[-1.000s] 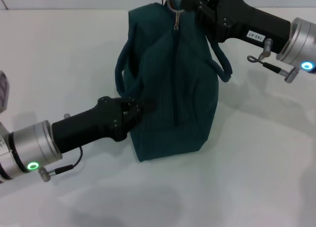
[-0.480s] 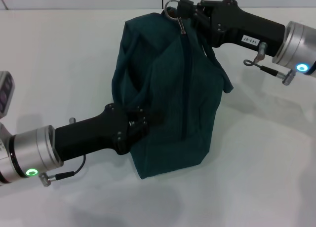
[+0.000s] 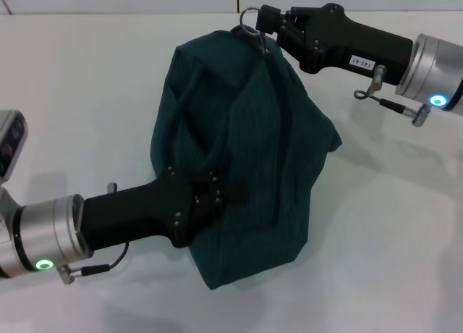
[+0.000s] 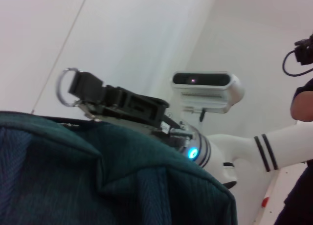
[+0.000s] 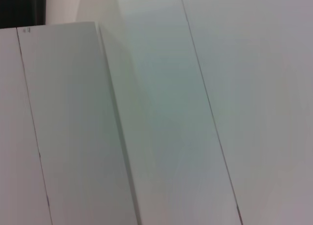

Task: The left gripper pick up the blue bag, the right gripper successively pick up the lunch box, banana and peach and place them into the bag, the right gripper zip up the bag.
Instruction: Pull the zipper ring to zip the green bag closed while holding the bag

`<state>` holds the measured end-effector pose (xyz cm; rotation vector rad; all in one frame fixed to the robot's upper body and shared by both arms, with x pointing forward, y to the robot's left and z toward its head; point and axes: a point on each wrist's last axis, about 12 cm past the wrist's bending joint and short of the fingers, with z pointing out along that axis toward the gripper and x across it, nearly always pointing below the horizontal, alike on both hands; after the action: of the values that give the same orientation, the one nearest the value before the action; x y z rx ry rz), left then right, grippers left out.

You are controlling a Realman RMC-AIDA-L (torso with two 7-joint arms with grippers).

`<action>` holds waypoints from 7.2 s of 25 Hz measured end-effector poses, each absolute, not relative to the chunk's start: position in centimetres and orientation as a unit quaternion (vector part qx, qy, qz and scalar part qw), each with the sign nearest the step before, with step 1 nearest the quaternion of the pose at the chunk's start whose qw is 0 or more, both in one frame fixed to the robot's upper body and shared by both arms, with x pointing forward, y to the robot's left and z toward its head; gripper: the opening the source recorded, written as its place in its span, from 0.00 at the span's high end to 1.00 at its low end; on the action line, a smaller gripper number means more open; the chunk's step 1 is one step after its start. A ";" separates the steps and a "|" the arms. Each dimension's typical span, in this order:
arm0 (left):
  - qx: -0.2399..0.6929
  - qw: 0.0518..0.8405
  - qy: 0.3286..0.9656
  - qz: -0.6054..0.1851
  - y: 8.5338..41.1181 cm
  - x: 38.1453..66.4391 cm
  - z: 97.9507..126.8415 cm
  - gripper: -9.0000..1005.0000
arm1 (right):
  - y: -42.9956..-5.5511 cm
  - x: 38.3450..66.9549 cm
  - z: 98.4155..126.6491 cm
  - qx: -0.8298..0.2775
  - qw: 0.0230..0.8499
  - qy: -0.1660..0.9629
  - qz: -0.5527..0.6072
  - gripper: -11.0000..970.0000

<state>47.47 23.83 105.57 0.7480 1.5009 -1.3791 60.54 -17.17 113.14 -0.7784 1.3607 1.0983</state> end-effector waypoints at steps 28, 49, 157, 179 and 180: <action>0.220 0.513 0.653 -0.512 27.4 46.6 104.5 0.93 | -18.6 59.9 113.2 -0.313 0.593 0.570 0.475 0.99; 0.156 0.539 0.701 -0.440 28.8 48.9 103.8 0.94 | -20.0 58.4 112.4 -0.263 0.583 0.571 0.515 0.99; 0.442 0.365 0.807 -0.142 11.9 53.1 124.9 0.88 | -20.7 60.1 112.0 -0.208 0.595 0.610 0.480 0.99; 0.440 0.418 0.772 -0.189 13.1 52.4 126.4 0.95 | -23.6 60.3 108.0 -0.111 0.567 0.716 0.393 0.98; 0.440 0.420 0.771 -0.189 13.1 52.5 126.4 0.95 | -23.6 60.3 107.9 -0.112 0.565 0.717 0.392 0.98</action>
<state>52.46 13.13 126.44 1.1020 1.9339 -0.4743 60.30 -23.58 107.87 -0.2624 1.6862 0.9225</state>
